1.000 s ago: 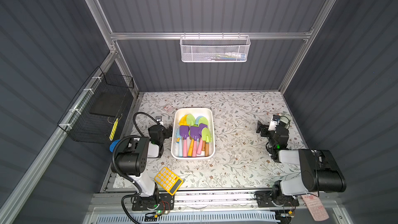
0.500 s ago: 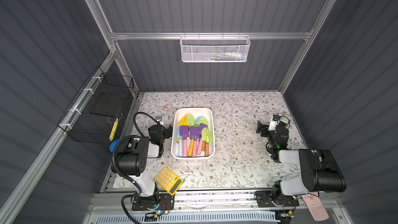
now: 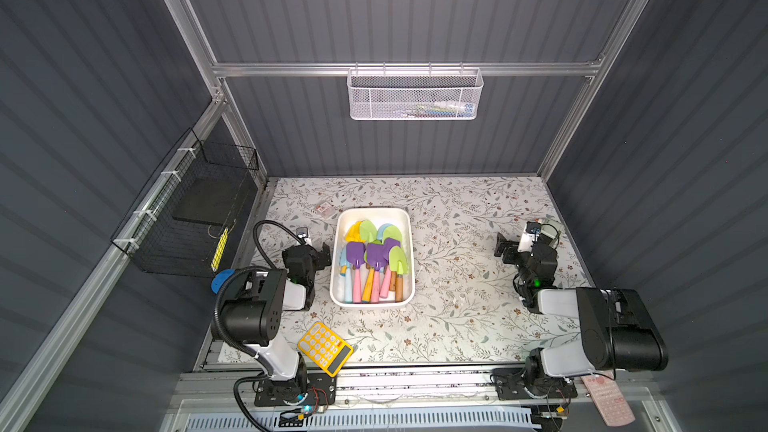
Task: Take the shovel out of the storage box
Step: Pick up the shovel from the storage box.
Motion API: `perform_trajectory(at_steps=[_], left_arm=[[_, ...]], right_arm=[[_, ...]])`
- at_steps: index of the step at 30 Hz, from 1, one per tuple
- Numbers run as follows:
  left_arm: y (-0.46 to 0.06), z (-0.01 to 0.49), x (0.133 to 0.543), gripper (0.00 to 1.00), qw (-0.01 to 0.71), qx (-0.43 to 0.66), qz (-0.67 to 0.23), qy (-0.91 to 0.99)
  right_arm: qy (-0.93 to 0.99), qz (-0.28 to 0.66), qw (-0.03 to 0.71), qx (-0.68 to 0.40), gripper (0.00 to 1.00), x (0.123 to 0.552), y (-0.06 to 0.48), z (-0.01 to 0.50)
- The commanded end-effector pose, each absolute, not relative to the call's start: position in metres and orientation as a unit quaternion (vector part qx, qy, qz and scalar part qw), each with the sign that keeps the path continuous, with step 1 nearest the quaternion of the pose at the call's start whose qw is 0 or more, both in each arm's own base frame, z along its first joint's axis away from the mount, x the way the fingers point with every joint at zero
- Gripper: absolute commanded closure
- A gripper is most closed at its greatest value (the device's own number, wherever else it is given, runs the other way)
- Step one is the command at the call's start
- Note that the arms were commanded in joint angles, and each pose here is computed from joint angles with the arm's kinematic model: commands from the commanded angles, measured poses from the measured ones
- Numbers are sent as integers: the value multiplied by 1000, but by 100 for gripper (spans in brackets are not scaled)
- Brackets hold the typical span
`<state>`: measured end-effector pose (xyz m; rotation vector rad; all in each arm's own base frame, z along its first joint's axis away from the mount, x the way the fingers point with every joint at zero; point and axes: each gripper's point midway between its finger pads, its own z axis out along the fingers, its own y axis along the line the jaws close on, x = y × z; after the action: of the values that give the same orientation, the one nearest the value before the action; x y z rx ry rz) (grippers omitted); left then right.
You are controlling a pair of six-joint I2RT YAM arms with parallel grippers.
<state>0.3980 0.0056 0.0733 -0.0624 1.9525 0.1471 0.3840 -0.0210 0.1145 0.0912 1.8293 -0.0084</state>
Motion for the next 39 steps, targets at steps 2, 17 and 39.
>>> perform_trajectory(at_steps=[2,17,39], left_arm=[[25,119,391,0,591,-86,95,797],[34,164,392,0,493,-221,68,839],[-57,242,391,0,507,-133,-205,826]], right_arm=[[785,-11,617,54,1,382,-27,132],[820,-98,418,379,1,344,-96,173],[869,26,480,116,1,322,38,267]])
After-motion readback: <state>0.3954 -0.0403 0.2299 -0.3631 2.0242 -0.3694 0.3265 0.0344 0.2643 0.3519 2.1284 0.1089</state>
